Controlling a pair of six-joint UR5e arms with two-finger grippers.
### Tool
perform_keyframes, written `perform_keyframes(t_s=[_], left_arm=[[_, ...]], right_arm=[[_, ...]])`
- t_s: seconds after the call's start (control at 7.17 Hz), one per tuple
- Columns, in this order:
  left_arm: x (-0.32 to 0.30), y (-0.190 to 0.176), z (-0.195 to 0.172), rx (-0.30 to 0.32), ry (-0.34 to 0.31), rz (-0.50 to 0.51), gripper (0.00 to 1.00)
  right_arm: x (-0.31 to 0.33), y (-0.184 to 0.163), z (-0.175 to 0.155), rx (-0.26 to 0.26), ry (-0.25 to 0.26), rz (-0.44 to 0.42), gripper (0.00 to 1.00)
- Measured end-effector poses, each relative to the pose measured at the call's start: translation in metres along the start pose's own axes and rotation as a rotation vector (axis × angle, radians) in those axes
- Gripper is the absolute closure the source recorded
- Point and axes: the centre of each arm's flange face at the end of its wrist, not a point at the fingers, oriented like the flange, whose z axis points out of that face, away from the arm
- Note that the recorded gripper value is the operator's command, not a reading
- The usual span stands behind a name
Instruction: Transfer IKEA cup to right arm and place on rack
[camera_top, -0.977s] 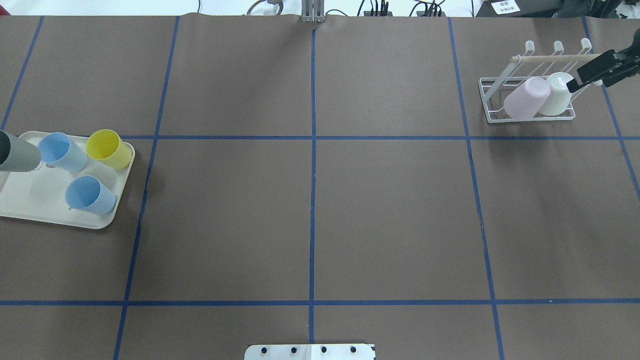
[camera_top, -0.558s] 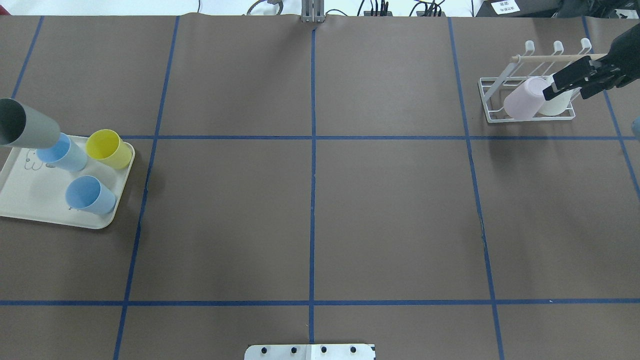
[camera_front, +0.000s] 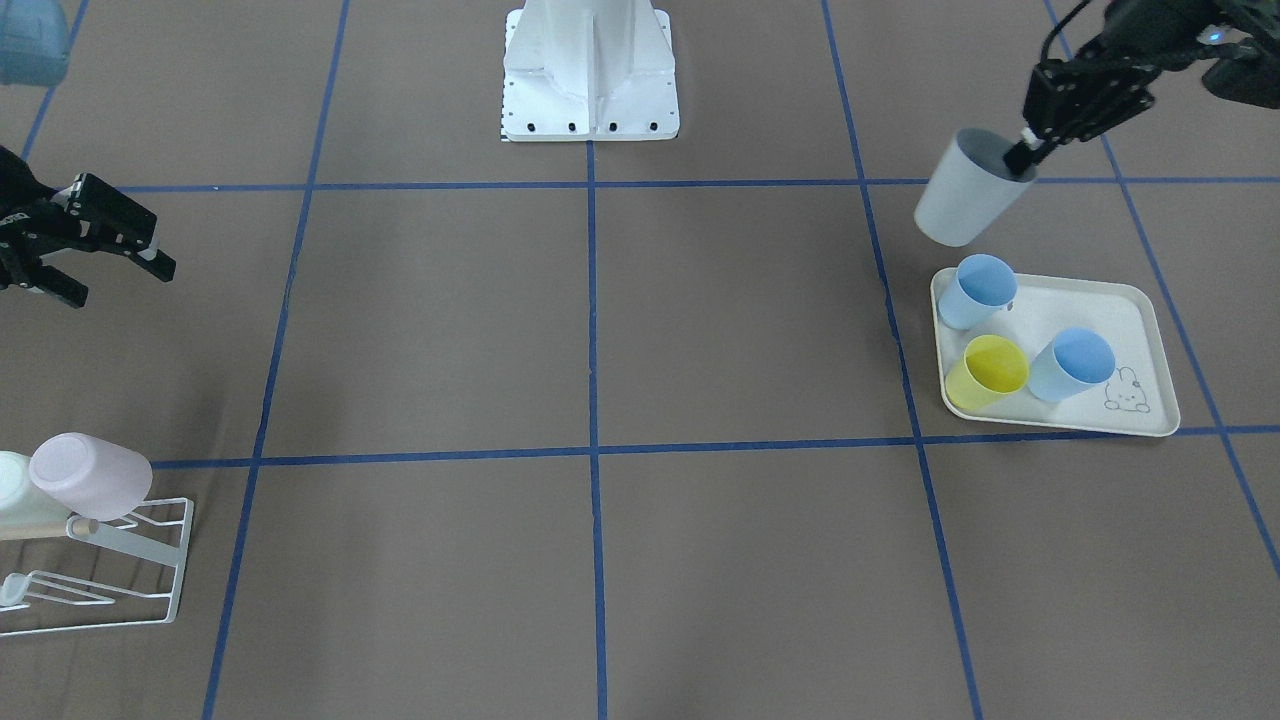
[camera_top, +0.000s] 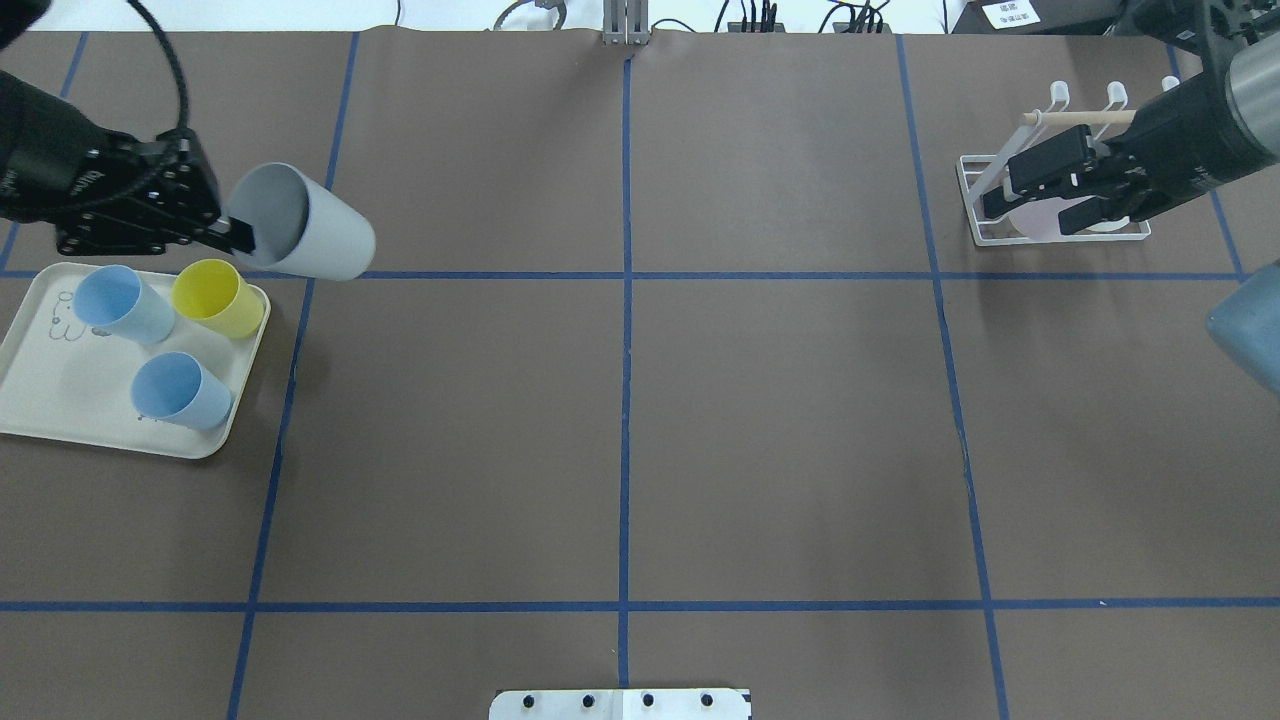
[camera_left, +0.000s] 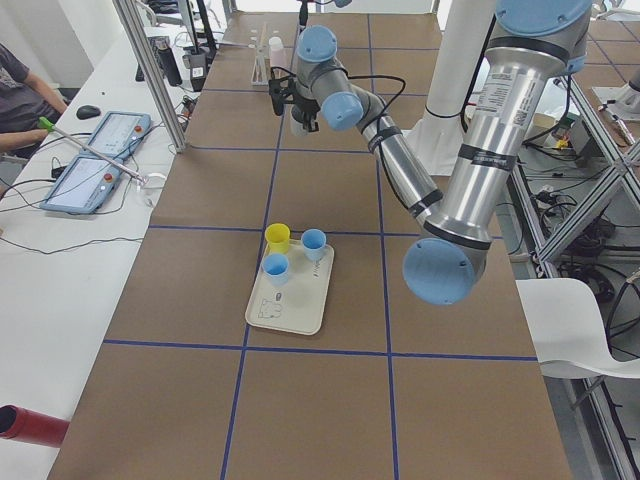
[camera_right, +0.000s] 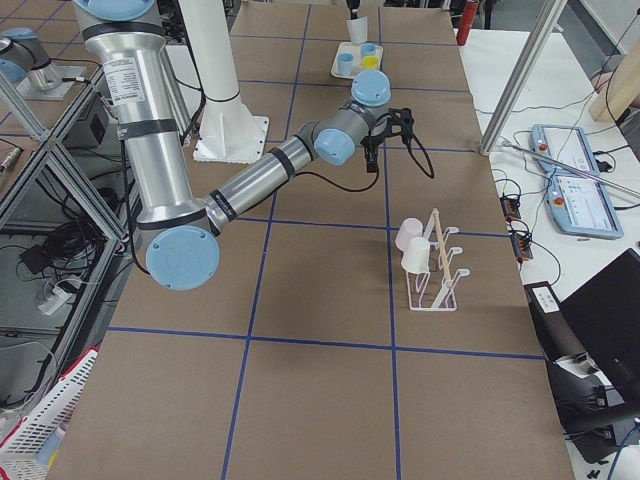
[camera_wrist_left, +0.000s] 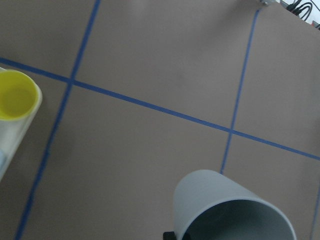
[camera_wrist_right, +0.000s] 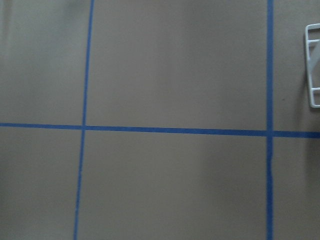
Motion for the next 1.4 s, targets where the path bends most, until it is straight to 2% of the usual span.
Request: perform_keyframes(t_s=[0.28,0.56,0.84,1.12,1.4], left_arm=[[0.044,0.034,0.025,-0.068,0.148,-0.023,1.00],[0.053,0.056,0.059,-0.192,0.363,-0.058,1.00],[0.052,0.080,0.077,-0.278,0.547,-0.100,1.00],[0.055,0.113,0.087,-0.326,0.721,-0.160,1.00],[0.056,0.140,0.096,-0.367,0.883,-0.229,1.00]], right_arm=[[-0.028,0.027,-0.001,0.032,-0.250,0.083,0.01],[-0.026,0.048,-0.001,0.015,-0.480,0.084,0.01],[-0.034,0.071,-0.006,-0.004,-0.659,0.077,0.01],[-0.047,0.101,0.000,-0.034,-0.877,0.104,0.01],[-0.058,0.129,0.017,-0.081,-1.030,0.122,0.01]])
